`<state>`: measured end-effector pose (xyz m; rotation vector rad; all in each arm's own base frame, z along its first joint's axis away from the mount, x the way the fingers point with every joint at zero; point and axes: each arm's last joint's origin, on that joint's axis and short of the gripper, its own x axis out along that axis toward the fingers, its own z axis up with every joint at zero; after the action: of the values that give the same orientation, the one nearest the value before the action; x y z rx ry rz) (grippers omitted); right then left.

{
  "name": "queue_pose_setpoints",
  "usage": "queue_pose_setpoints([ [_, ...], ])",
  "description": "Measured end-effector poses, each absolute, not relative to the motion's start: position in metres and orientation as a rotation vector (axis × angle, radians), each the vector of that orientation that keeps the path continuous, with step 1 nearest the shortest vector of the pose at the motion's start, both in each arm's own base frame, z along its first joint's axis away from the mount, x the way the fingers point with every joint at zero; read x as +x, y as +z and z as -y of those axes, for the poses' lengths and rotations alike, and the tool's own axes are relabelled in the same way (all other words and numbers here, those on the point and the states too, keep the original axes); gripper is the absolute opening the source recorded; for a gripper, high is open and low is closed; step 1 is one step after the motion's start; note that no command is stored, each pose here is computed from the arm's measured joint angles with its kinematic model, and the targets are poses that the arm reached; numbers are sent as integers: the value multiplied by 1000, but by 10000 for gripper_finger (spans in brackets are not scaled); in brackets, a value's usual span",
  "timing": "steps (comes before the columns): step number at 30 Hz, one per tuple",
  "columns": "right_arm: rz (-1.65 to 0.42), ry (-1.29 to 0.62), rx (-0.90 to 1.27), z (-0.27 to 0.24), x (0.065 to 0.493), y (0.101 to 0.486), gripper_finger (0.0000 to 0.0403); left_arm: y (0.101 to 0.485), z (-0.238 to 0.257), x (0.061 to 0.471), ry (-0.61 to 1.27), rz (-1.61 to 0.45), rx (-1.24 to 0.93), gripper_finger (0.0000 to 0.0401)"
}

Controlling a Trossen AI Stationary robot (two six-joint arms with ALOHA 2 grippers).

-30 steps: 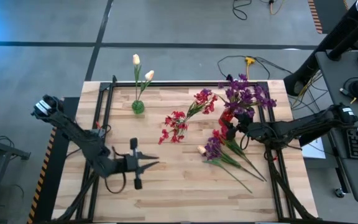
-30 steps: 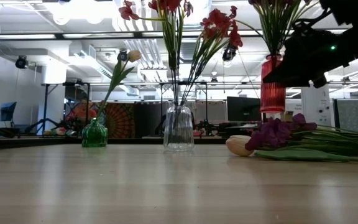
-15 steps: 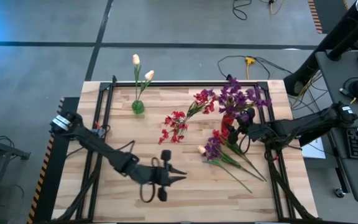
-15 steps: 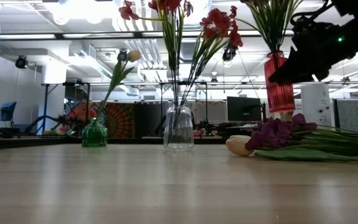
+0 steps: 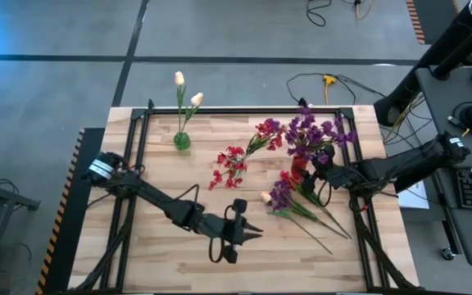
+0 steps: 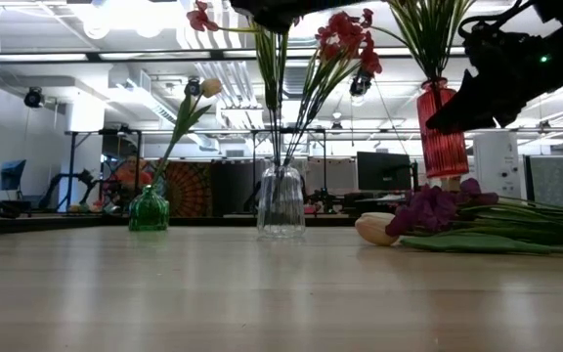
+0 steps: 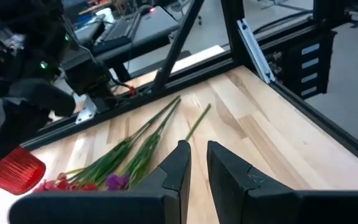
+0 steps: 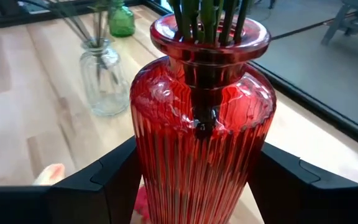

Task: Sort flowers into vase by color
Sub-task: Move the red vase to the center of the table

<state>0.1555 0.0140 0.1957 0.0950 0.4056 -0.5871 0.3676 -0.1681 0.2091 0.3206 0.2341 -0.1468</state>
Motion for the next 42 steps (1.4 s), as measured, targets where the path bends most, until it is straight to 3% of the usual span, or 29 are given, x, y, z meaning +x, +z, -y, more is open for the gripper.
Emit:
queue_pose_setpoints([
  [21,-353,-565,169,-41,132,195,242,205,165,370,-146,-251,306,41],
  [34,-398,-506,179,-50,123,206,241,209,156,376,-101,-241,328,131],
  [42,-435,-487,175,-54,117,219,241,211,154,378,-84,-235,331,153],
])
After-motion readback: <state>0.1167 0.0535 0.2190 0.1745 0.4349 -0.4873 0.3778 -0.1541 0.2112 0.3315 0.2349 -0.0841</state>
